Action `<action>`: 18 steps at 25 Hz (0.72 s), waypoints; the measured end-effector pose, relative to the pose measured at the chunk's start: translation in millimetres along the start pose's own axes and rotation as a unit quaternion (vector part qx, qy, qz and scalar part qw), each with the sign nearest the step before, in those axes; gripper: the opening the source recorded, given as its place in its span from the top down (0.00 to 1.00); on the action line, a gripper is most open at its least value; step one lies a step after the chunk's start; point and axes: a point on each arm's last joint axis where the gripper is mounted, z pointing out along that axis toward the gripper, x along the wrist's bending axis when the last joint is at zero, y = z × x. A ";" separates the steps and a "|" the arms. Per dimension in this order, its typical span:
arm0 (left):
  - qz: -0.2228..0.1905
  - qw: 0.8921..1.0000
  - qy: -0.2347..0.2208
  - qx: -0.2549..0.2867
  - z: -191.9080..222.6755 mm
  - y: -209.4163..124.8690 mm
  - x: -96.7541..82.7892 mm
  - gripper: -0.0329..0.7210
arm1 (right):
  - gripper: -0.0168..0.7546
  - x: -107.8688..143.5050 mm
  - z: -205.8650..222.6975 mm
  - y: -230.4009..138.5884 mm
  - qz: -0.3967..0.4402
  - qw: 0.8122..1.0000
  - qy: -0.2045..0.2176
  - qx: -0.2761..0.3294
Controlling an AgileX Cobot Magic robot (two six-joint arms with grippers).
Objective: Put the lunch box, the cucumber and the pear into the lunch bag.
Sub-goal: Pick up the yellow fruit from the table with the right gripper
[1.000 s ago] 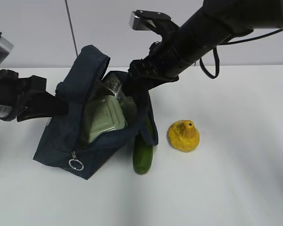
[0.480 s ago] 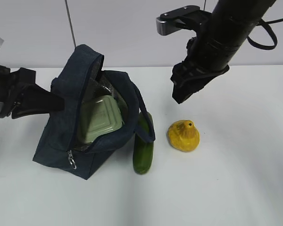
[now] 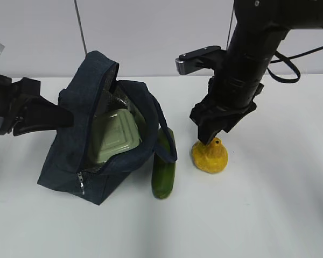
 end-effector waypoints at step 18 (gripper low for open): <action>0.002 1.000 0.000 0.002 0.0 -0.4 0.0 0.95 | 0.35 -12.2 45.7 6.8 0.014 0.999 -0.028 0.020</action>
